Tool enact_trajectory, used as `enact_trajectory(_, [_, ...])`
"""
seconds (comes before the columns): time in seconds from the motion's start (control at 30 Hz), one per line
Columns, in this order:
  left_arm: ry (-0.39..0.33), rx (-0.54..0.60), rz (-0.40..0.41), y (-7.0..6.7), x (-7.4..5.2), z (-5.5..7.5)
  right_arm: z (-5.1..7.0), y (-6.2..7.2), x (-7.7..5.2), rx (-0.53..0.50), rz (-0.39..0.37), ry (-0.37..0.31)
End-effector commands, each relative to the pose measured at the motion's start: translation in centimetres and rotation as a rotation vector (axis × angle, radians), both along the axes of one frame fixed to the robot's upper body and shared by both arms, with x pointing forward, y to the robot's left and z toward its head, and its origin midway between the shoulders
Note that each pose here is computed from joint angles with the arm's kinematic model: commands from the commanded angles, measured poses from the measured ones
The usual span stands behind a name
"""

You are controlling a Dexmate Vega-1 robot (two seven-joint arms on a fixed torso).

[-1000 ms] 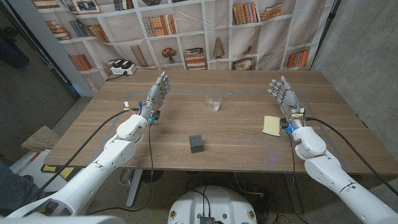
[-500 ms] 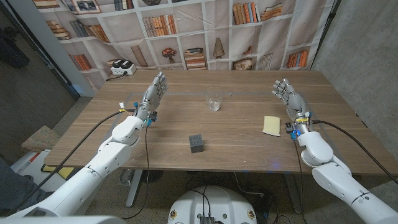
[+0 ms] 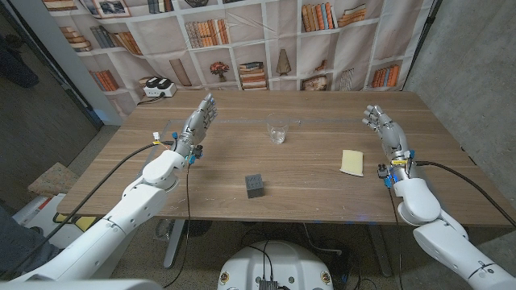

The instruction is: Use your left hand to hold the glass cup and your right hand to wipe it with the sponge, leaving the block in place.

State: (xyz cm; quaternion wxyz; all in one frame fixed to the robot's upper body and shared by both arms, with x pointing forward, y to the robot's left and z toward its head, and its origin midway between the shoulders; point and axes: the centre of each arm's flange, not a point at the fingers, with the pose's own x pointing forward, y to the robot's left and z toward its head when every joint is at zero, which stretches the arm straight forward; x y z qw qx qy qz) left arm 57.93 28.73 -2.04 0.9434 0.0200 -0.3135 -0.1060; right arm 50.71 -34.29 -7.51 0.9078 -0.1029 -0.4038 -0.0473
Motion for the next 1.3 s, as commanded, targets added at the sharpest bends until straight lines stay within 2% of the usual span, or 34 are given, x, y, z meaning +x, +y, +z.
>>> enact_trajectory(0.03, [-0.006, 0.009, -0.009, -0.1, -0.5, 0.3, -0.2, -0.5, -2.5, -0.091, -0.182, -0.043])
enact_trajectory(0.77, [-0.005, -0.007, -0.002, -0.5, -0.8, -0.3, -0.6, -1.0, -5.1, -0.272, -0.382, -0.04])
enact_trajectory(1.07, [-0.002, 0.017, -0.012, -1.1, -0.4, -0.1, -1.1, -0.4, -6.0, -0.352, -0.429, -0.03])
enact_trajectory(1.3, [-0.007, 0.031, -0.017, -1.4, -0.5, 0.4, -1.0, 0.3, -6.5, -0.431, -0.503, -0.02])
